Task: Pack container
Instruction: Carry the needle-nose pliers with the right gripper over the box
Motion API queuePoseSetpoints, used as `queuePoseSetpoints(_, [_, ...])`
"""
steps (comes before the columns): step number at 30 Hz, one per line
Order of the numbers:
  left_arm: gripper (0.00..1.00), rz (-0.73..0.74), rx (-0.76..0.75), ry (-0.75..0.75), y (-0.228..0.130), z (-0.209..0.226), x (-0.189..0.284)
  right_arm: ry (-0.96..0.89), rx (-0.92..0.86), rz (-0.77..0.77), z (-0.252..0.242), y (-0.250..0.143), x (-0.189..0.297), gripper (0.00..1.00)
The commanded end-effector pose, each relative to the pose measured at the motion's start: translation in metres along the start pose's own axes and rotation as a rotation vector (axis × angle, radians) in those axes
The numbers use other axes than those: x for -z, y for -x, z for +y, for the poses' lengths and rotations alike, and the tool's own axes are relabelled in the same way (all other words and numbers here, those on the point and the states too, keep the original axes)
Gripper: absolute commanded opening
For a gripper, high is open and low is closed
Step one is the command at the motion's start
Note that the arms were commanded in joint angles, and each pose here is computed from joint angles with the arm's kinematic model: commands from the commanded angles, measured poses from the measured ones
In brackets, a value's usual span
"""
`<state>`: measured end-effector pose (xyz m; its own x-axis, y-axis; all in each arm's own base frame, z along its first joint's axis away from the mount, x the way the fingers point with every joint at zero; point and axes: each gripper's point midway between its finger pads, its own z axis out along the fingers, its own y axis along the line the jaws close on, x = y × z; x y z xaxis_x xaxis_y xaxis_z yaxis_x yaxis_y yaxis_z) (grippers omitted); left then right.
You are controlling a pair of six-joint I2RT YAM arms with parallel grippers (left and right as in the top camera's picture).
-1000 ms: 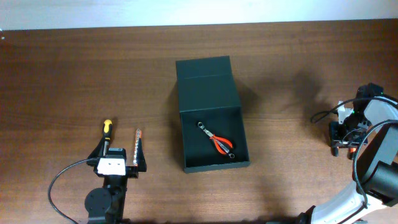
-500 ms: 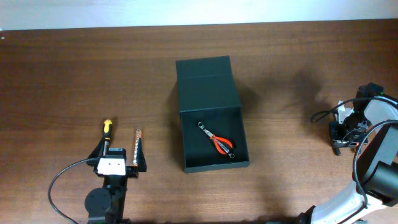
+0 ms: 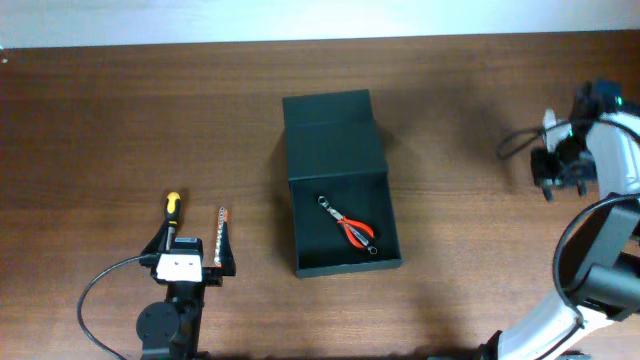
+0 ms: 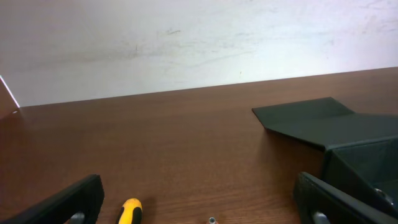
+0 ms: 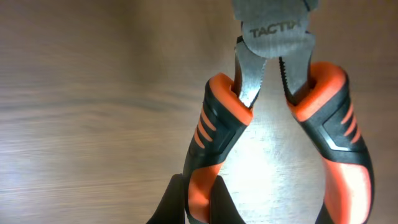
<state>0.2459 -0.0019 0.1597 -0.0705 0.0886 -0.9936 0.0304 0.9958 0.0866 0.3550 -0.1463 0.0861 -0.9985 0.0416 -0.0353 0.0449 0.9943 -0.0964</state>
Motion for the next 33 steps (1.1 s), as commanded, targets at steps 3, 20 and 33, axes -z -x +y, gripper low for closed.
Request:
queuePoseSetpoints(3, [0.99,0.001,-0.019,0.001,-0.002,0.000,0.000,0.002,0.104,-0.119,0.043,0.040,0.056,0.04])
queuePoseSetpoints(20, [0.99,0.001,-0.019,0.001,-0.002,0.000,0.000,0.215,0.750,-0.068,0.299,-0.030,0.137,0.04])
queuePoseSetpoints(33, [0.99,0.001,-0.019,0.001,-0.002,0.000,0.000,0.260,0.994,0.014,0.376,-0.105,0.140,0.04])
